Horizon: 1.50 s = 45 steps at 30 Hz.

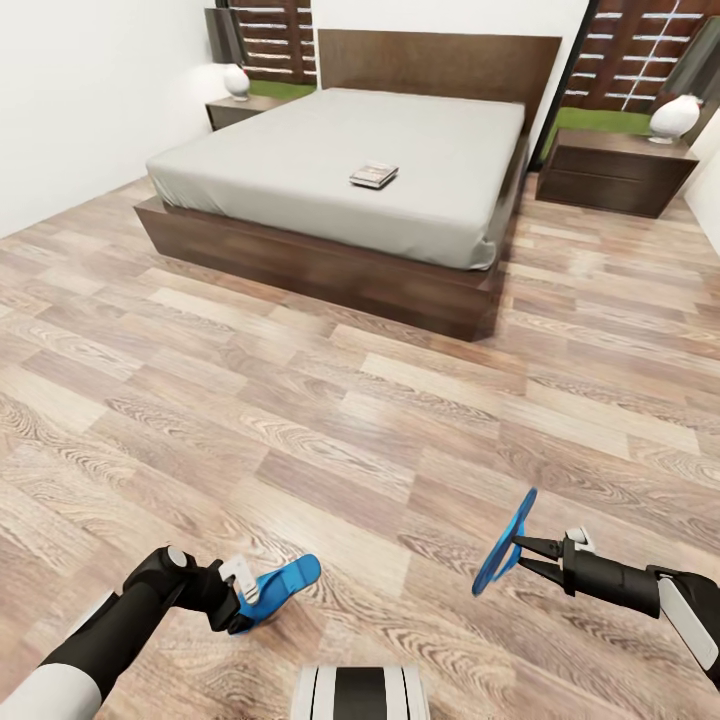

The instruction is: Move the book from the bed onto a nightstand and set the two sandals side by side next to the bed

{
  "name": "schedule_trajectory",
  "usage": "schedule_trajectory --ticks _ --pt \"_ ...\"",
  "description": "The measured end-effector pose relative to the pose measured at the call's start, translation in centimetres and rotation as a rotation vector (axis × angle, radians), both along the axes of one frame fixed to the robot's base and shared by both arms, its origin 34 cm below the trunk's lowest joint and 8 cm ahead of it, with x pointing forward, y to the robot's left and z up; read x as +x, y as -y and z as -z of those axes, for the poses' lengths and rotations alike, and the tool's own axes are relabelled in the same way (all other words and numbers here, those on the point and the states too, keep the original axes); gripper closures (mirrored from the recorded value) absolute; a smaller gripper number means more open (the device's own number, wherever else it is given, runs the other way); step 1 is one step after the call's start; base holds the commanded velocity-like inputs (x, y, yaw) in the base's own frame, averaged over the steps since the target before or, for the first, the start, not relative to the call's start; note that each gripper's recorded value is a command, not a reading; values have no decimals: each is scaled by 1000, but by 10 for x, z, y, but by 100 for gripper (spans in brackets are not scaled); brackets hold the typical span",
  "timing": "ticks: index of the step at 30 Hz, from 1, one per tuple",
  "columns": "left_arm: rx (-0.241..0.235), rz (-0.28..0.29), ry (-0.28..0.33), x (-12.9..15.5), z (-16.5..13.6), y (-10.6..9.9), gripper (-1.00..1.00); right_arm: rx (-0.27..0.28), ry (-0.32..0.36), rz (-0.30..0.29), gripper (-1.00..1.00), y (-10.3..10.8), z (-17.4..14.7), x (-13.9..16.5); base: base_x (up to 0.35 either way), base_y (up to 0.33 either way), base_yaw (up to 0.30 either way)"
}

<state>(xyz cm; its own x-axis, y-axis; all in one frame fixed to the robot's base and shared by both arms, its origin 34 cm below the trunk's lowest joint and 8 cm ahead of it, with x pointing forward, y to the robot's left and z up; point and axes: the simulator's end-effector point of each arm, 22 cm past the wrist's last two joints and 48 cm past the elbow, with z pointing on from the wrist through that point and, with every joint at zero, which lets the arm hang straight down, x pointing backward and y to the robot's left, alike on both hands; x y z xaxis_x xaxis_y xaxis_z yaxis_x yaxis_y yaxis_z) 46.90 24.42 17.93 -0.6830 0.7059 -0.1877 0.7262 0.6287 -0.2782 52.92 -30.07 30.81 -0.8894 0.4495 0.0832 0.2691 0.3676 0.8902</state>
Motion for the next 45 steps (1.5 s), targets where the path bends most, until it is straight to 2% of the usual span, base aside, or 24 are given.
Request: schedule_trajectory --ticks 8,14,45 --pt "6 -1 -30 -10 14 -3 -100 0 -33 -1 100 0 16 -7 0 0 0" --pt "37 -9 -26 -12 26 -9 -100 0 -58 -1 100 0 27 -12 0 0 0" --pt "46 -11 -19 -11 28 -10 -100 2 -57 -2 100 -1 26 -12 71 0 0"
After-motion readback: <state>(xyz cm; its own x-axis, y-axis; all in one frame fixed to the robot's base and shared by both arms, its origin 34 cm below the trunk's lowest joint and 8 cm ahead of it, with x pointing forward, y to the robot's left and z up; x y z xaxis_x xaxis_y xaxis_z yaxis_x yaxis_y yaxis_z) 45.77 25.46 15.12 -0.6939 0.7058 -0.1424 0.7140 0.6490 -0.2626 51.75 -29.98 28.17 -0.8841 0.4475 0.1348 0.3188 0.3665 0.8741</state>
